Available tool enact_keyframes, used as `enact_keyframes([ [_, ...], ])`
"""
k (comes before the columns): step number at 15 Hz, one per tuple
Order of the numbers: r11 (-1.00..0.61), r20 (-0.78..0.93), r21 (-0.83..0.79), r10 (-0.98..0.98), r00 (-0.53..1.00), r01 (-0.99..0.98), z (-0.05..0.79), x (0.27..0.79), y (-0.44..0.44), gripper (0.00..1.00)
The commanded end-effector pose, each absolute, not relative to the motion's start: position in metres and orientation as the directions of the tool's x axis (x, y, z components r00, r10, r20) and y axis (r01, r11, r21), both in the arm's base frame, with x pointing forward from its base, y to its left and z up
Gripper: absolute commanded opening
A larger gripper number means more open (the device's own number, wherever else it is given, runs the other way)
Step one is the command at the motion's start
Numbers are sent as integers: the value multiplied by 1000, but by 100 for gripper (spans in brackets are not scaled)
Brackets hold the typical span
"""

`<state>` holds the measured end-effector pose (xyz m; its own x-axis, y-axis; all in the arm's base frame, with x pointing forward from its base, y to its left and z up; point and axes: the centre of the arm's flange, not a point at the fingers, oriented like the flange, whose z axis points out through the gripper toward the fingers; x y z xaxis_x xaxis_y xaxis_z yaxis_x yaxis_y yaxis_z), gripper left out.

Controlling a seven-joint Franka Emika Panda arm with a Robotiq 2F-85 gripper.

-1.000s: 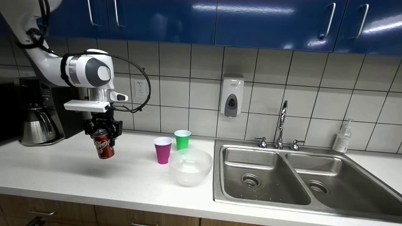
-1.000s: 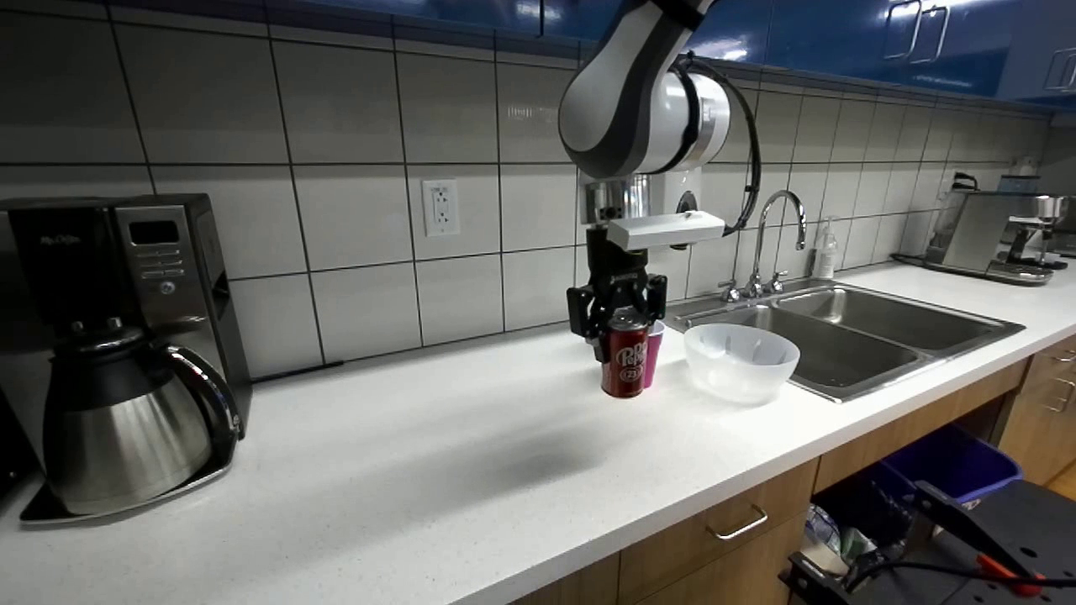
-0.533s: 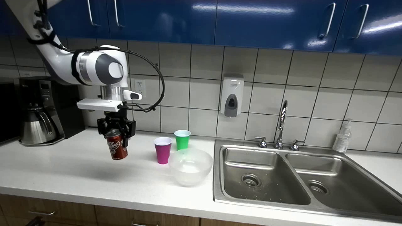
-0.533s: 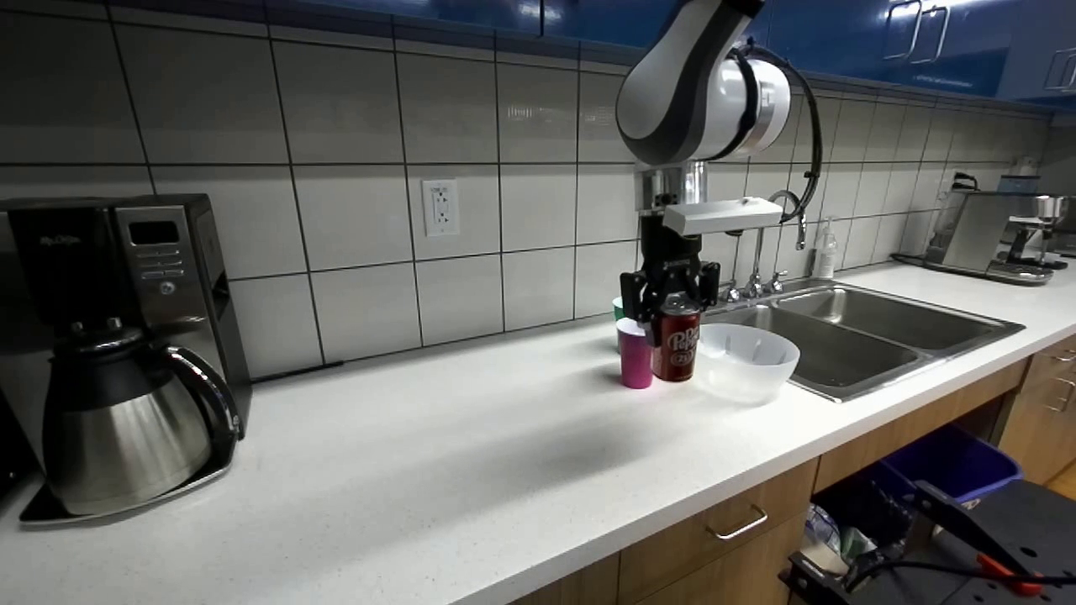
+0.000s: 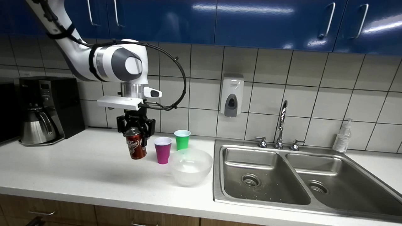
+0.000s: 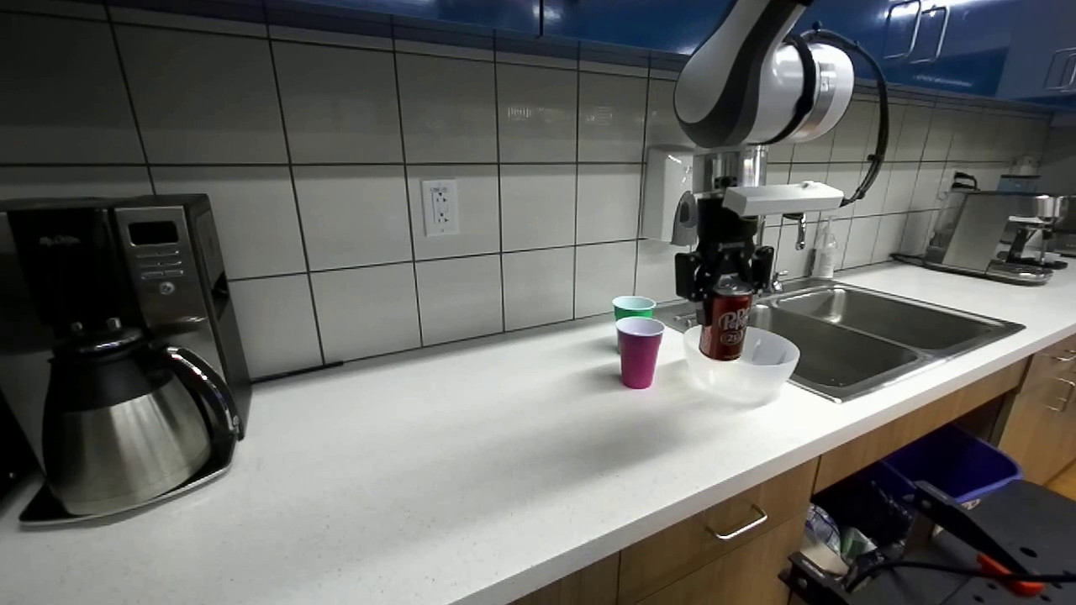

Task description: Put the red can inside the plastic bowl

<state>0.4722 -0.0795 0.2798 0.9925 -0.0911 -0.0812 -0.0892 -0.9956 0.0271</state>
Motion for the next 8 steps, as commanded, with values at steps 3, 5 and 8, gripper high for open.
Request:
enact_keyframes([
  [3,-992,-50,24,-124,991,-123,290,470,-119,41],
  [5,-988,-48,20,-154,987,-153,289,470,-130,41],
  [8,-982,-51,39,-185,981,-184,292,474,-147,41],
])
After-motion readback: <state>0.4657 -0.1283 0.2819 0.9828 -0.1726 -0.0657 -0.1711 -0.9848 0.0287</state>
